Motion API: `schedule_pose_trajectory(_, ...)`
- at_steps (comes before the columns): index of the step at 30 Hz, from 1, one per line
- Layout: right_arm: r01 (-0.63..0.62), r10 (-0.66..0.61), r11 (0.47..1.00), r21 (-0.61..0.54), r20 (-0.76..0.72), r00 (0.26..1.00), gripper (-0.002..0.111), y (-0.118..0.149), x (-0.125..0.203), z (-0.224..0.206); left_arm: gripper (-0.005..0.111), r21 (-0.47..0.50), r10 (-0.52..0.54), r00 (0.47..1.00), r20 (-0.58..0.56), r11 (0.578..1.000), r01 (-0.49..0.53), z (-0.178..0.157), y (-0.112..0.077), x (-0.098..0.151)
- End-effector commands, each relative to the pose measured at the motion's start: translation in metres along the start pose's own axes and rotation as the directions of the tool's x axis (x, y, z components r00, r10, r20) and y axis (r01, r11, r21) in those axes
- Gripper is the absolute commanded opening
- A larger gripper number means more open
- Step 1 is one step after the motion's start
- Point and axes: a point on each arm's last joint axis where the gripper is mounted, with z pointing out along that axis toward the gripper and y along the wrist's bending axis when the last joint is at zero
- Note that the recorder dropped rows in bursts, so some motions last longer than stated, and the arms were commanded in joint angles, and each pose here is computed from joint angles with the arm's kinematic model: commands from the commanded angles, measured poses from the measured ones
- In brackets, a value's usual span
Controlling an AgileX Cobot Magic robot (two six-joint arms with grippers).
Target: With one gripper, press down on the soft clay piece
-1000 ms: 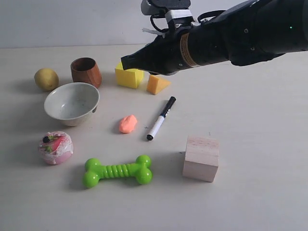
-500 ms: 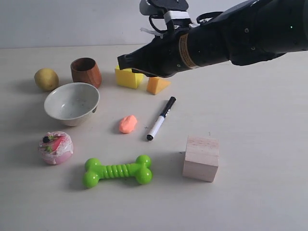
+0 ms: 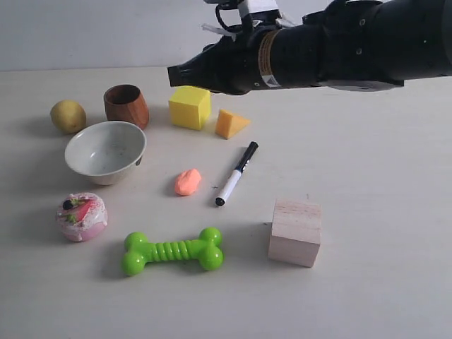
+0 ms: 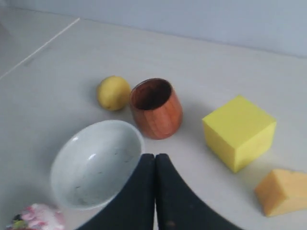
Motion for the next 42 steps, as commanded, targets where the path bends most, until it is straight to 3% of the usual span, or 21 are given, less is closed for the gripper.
schedule_pose_trajectory(1,0.201,-0.173,0.961,0.190,-0.155,0.973,0.000,-0.012,0.012,-0.003,0.000,0.006,-0.002,1.000,0.015,1.000,0.001,0.000,0.000,-0.002)
schedule_pose_trajectory(6,0.201,-0.141,0.956,0.215,-0.267,0.953,0.000,-0.015,0.022,-0.006,0.000,0.006,-0.002,1.000,0.015,1.000,0.001,0.000,0.000,-0.002)
schedule_pose_trajectory(16,0.205,-0.159,0.972,0.114,-0.324,0.933,0.000,0.005,0.031,-0.003,0.000,0.006,-0.002,1.000,0.015,1.000,0.001,0.000,0.000,-0.002)
schedule_pose_trajectory(23,0.195,-0.145,0.979,0.061,-0.463,0.875,0.000,0.006,0.037,0.025,0.000,0.006,-0.002,1.000,0.015,1.000,0.001,0.000,0.000,-0.002)
schedule_pose_trajectory(42,0.124,-0.077,0.992,0.035,-0.617,0.783,0.000,0.004,0.040,0.082,0.000,0.006,-0.002,1.000,0.015,1.000,0.001,0.000,0.000,-0.002)
